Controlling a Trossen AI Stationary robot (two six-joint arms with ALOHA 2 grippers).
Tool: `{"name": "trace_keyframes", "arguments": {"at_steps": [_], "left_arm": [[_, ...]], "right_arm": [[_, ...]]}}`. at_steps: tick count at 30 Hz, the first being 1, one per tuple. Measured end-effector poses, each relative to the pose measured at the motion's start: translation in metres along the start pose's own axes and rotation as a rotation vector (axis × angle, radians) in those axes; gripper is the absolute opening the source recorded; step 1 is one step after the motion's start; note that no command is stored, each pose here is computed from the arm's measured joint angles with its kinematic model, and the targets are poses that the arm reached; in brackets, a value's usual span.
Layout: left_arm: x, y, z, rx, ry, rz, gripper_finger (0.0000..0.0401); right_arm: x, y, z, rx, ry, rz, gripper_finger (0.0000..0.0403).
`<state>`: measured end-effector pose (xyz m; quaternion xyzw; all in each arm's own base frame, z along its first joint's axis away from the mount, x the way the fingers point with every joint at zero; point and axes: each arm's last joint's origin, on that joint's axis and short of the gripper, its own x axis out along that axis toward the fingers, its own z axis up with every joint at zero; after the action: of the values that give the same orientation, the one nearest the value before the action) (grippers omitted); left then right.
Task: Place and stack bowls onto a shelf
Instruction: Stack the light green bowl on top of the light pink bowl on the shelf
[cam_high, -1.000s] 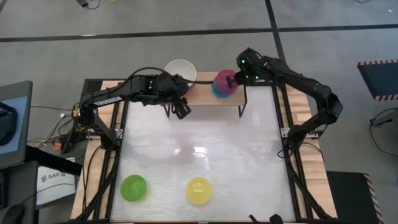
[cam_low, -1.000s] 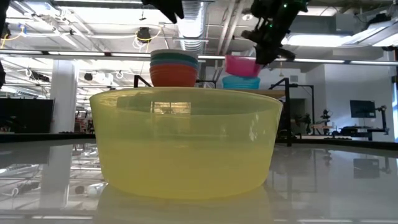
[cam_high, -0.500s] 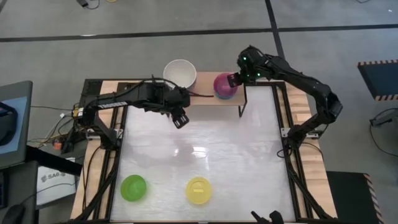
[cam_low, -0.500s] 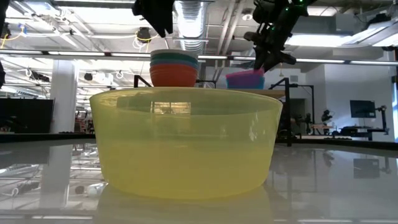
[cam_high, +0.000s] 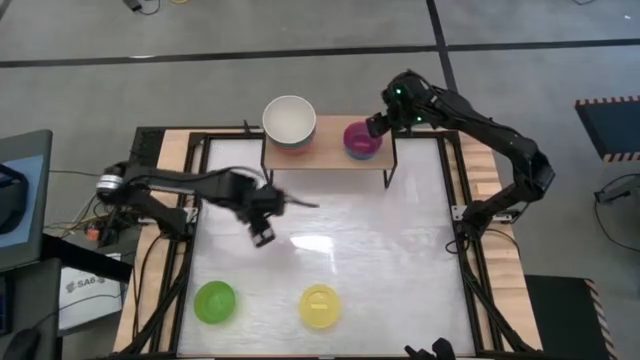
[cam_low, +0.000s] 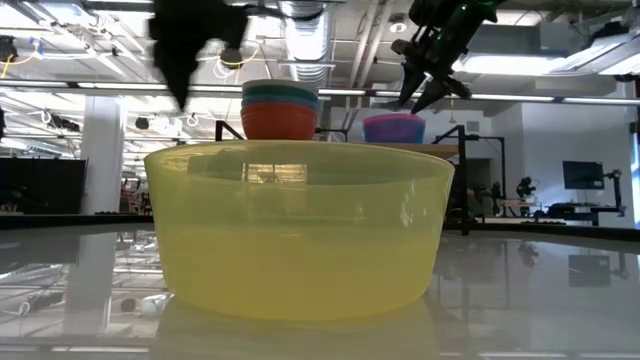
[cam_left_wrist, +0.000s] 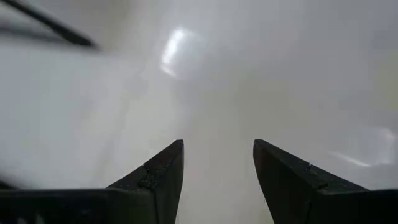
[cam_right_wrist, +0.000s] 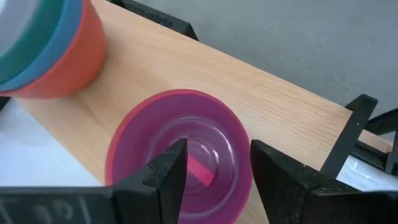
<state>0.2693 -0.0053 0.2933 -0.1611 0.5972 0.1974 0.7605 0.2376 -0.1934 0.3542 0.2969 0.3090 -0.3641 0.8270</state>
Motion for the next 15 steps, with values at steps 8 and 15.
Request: {"name": "trace_keyframes", "arguments": {"at_steps": [8, 15], "left_arm": [[0.036, -0.003, -0.095, 0.012, 0.087, -0.442, 0.0178], [0.066, -0.009, -0.148, 0.064, 0.194, -0.518, 0.0178]], "right_arm": [[-0.01, 0.004, 0.002, -0.02, -0.05, 0.027, 0.0203], [-0.011, 0.007, 0.002, -0.023, -0.062, 0.038, 0.0203]]}}
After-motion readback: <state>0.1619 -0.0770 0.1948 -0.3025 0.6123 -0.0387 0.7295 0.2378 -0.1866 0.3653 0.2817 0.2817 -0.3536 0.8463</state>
